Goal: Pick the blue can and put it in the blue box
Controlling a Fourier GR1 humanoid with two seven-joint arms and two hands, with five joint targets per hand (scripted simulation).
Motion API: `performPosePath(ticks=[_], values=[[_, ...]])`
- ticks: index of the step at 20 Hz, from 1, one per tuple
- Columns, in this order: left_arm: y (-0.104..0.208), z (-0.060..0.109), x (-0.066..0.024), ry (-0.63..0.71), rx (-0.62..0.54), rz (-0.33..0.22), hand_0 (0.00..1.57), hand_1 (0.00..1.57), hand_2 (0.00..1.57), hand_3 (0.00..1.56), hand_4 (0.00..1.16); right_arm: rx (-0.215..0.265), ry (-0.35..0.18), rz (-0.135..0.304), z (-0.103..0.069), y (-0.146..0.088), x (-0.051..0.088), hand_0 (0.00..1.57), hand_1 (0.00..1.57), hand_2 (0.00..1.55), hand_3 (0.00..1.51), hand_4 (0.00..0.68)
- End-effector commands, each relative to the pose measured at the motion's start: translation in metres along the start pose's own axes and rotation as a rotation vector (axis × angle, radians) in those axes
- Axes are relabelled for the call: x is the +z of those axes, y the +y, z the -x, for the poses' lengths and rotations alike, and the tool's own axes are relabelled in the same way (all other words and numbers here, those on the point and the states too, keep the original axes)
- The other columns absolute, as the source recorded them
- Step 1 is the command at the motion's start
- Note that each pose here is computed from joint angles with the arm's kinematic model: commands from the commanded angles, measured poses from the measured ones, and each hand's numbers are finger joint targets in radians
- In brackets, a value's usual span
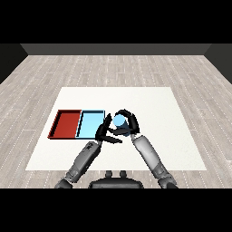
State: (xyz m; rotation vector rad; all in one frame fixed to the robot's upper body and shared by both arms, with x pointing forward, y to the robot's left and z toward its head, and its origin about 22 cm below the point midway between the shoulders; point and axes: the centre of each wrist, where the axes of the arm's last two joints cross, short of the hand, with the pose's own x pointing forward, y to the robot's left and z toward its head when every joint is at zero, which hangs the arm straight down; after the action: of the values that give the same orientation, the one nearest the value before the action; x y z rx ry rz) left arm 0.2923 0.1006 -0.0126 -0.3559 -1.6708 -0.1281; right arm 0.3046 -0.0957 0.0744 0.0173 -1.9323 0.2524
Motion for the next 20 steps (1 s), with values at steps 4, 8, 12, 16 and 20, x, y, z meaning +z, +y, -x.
performPosePath(ticks=[4,8,12,16,20], values=[[-0.001,0.014,-0.003,0.004,0.017,0.008,0.0,0.0,0.0,0.0,0.0,-0.042,0.005,0.004,-0.014,0.004,0.015,1.46,1.46,1.46,1.4,0.605],[-0.027,-0.001,0.0054,-0.004,0.013,0.004,0.0,0.0,0.0,0.0,0.0,-0.075,0.01,0.002,0.0,0.022,-0.002,1.45,1.45,1.46,1.39,0.613],[-0.012,0.005,-0.0228,-0.039,0.04,0.04,0.0,0.0,0.0,0.0,0.0,-0.117,0.023,-0.005,-0.001,0.028,0.01,1.46,1.46,1.45,1.39,0.589],[-0.028,0.019,-0.008,-0.046,0.042,0.035,0.0,0.0,0.0,0.0,0.0,-0.166,0.034,0.018,0.007,0.03,0.02,1.45,1.45,1.45,1.39,0.602],[-0.035,0.007,-0.0156,0.032,-0.03,0.007,0.0,0.0,0.0,0.0,0.42,-0.197,0.034,-0.011,0.006,0.035,0.012,1.48,1.48,1.46,1.39,0.593]])
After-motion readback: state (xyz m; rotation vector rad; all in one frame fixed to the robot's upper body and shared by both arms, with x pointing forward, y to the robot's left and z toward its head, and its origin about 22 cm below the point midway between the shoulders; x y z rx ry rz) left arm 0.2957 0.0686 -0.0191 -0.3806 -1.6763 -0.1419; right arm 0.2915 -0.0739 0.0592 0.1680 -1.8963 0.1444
